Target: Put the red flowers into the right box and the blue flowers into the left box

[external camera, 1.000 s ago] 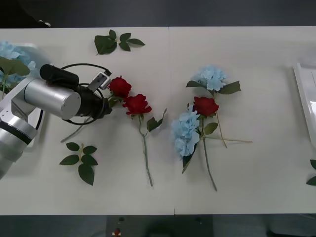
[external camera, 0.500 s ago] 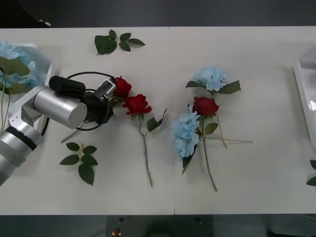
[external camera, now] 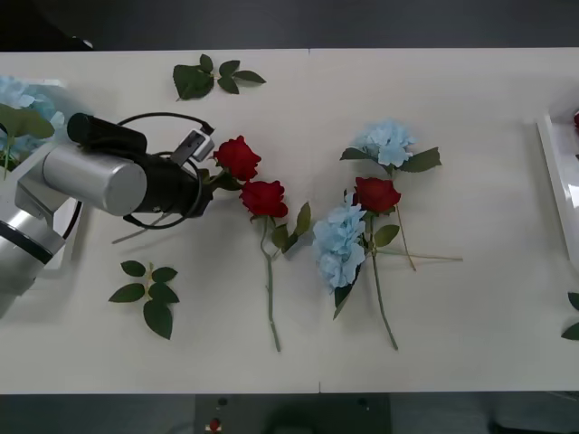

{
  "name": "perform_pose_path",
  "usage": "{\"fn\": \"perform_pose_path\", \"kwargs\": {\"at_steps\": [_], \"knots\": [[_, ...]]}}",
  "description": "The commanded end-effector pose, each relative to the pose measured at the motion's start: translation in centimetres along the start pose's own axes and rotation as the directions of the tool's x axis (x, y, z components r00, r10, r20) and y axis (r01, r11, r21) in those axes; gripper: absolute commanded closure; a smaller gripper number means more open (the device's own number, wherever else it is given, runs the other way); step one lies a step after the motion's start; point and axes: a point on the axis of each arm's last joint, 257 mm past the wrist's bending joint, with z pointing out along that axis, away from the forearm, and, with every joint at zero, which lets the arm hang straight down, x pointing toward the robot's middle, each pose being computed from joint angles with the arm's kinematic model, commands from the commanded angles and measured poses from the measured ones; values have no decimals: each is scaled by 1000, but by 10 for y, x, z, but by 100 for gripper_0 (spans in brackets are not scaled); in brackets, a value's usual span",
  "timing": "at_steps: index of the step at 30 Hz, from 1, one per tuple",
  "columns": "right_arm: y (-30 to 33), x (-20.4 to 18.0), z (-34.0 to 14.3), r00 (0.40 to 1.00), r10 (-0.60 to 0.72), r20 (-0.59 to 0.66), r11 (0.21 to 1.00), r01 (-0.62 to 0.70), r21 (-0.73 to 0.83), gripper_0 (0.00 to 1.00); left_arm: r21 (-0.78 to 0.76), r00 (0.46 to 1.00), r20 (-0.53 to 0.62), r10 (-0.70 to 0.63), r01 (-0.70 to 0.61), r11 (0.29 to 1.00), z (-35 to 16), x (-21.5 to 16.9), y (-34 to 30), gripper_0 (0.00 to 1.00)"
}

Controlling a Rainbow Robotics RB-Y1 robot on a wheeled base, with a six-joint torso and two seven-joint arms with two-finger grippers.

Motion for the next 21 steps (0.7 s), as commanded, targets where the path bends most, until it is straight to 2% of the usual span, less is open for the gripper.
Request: {"fn": "perform_pose_path", "kwargs": {"at_steps": [1, 5, 8, 16, 19, 21], "knots": [[23, -53, -40, 998, 18, 63, 995, -12, -102, 0, 16, 990, 117, -78, 76, 997, -55, -34, 18, 100], [65, -68, -60, 996, 53, 67, 969, -35, -246, 0, 139, 963, 192, -190, 165, 976, -94, -51, 5, 100], [101, -81, -77, 993, 95, 76, 927, -60, -370, 0, 331, 913, 239, -331, 244, 911, -120, -69, -21, 100], [174, -107, -124, 990, 65, 123, 869, 5, -494, 0, 623, 835, 333, -439, 154, 767, -163, -116, -87, 100], [204, -109, -142, 983, 39, 178, 834, 66, -548, 0, 696, 796, 372, -477, 100, 711, -174, -136, -113, 100], [220, -109, -153, 977, 71, 203, 800, 66, -597, 0, 719, 770, 405, -493, 65, 692, -177, -148, -126, 100]]}}
